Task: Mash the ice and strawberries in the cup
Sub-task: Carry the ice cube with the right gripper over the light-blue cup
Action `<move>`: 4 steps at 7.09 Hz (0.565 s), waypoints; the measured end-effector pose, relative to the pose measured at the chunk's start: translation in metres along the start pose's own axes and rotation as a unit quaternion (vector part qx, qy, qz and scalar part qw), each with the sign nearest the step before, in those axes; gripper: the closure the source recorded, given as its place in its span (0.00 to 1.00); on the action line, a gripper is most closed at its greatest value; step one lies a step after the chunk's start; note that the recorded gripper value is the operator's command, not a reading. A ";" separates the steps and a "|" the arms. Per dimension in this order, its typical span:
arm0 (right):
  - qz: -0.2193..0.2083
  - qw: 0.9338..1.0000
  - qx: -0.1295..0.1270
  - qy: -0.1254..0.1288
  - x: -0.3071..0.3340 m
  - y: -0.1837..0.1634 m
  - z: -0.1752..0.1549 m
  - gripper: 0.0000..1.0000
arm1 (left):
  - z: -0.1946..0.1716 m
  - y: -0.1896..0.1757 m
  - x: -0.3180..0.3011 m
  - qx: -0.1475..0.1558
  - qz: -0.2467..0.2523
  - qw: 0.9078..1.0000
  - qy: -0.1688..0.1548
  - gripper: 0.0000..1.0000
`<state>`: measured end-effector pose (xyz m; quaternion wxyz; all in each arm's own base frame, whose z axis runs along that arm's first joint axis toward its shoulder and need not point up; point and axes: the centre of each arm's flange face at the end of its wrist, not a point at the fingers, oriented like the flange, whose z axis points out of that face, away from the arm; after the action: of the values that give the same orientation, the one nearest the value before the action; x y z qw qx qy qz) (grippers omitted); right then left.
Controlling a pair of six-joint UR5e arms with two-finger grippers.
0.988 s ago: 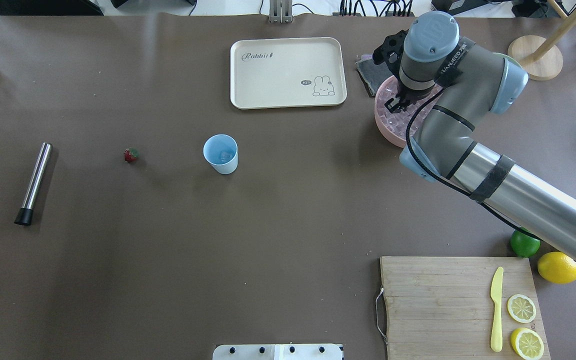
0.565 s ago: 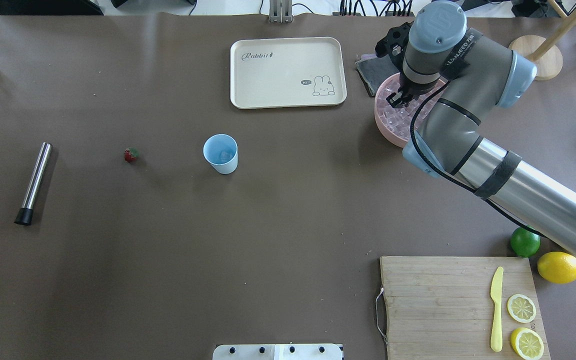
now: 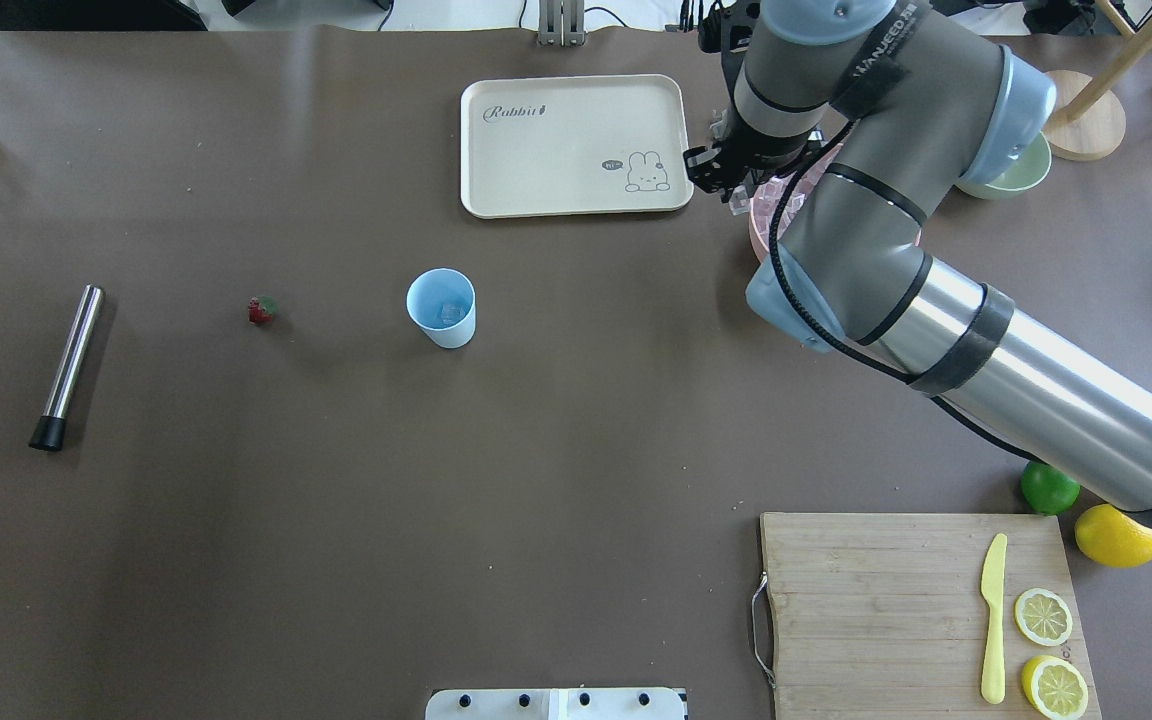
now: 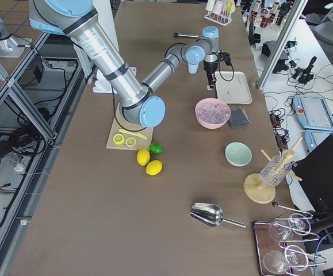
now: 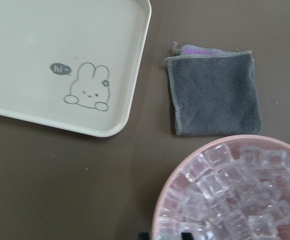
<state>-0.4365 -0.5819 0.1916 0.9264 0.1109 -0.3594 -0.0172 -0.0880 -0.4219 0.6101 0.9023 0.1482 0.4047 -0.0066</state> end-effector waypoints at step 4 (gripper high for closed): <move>0.149 0.988 0.031 -0.024 -0.221 0.018 -0.003 0.78 | 0.002 0.001 -0.002 -0.002 -0.002 1.000 0.000 0.02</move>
<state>-0.5994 -0.5392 0.0469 0.9060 0.0848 -0.3941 0.1293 -0.0879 -0.4218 0.6127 0.9025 0.1458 0.4052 -0.0075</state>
